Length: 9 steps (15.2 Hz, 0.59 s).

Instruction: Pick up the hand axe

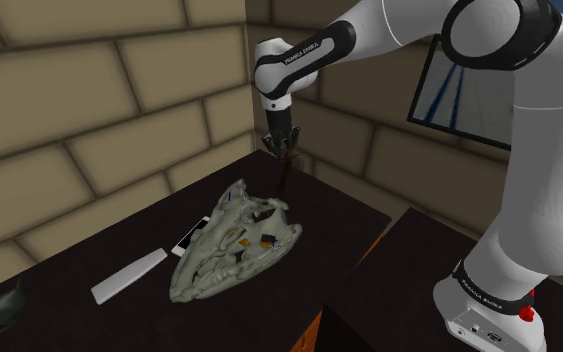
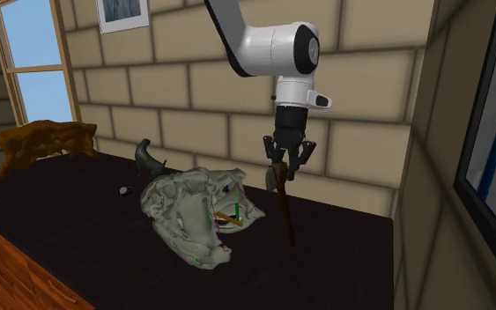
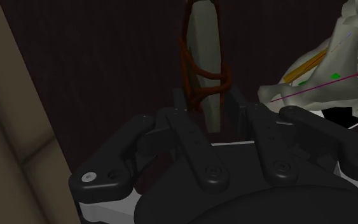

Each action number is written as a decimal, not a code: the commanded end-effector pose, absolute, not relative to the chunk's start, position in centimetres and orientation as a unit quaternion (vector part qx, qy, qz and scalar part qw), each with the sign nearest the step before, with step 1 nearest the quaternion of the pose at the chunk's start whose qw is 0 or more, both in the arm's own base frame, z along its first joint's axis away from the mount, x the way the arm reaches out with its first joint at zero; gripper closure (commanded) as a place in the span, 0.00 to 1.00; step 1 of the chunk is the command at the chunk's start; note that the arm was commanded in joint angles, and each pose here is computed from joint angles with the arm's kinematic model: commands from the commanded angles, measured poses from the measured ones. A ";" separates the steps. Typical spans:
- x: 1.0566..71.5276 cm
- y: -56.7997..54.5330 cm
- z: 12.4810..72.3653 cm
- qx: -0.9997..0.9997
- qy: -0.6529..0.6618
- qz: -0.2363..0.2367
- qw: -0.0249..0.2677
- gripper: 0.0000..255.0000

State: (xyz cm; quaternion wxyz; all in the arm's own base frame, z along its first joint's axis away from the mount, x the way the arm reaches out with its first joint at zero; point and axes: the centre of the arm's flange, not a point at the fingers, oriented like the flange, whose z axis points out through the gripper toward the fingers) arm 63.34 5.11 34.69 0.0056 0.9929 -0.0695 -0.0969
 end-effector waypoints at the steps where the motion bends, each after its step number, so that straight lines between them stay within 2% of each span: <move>1: 63.3 5.1 35.8 0.993 -0.070 -0.097 0.006 1.00; 9: 63.3 5.1 40.0 0.993 -0.070 -0.097 0.006 1.00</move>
